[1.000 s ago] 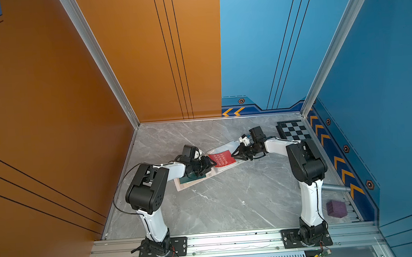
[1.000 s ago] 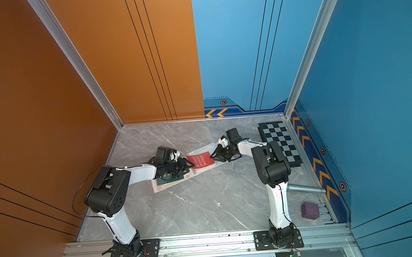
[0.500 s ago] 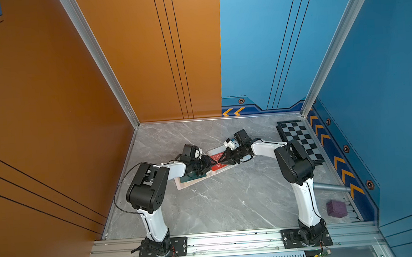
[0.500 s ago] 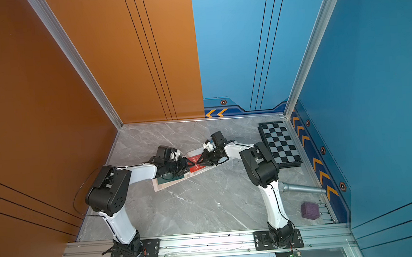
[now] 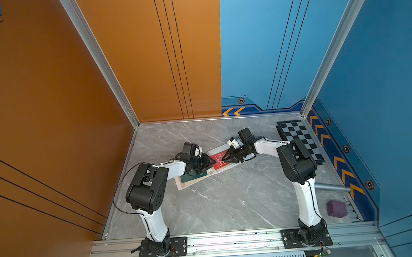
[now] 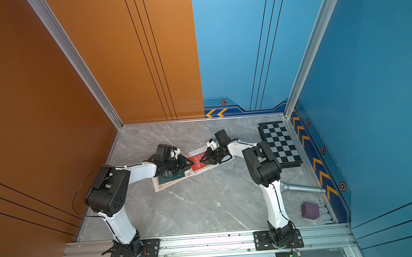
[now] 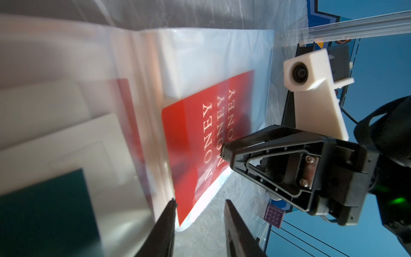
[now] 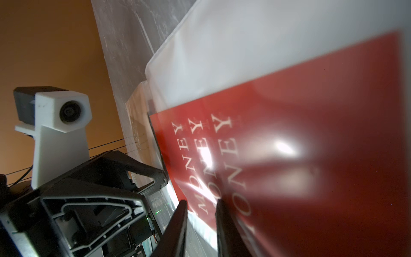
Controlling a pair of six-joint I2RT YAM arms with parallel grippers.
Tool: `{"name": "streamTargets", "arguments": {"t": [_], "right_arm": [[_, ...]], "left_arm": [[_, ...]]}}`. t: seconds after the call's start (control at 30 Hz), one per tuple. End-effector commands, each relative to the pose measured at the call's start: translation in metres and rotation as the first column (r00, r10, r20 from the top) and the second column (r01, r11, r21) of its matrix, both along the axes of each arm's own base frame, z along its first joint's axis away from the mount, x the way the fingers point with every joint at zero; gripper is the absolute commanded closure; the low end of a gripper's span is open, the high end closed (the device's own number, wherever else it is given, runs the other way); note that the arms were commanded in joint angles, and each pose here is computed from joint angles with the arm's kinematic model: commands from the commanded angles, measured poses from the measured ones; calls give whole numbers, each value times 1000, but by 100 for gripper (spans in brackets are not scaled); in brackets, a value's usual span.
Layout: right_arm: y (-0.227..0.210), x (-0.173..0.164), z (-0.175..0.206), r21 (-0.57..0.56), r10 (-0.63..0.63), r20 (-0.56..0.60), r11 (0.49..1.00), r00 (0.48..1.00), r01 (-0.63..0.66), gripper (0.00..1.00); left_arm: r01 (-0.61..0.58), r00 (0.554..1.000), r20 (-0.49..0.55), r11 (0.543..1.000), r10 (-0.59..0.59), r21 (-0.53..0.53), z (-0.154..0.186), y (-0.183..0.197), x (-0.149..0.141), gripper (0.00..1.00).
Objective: Place the photos into the photo albums
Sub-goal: Insert the photo into the photo album.
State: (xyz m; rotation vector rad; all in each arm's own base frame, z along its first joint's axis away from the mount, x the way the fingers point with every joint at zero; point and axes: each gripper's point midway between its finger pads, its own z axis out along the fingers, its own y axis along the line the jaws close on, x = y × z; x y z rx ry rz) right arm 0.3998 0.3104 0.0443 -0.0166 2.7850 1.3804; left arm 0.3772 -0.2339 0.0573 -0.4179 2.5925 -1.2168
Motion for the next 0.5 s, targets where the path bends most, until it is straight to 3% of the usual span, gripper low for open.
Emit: {"name": "streamTargets", "arguments": {"t": [0.0,0.27,0.47], "right_arm": [[-12,7,18,-38,-32,31,999,999,34,74],[-56,39,52,-31,-149,112,988,982,154,74],[-105,51,48,-68,-249,120,964,961,258,74]], "left_arm": [[1,1000,20,1000,-1,4,10,-2,7,65],[2,1000,10,999,-3,48,2,1,10,86],[10,1000,11,986,-12,166,6,18,-2,88]]}}
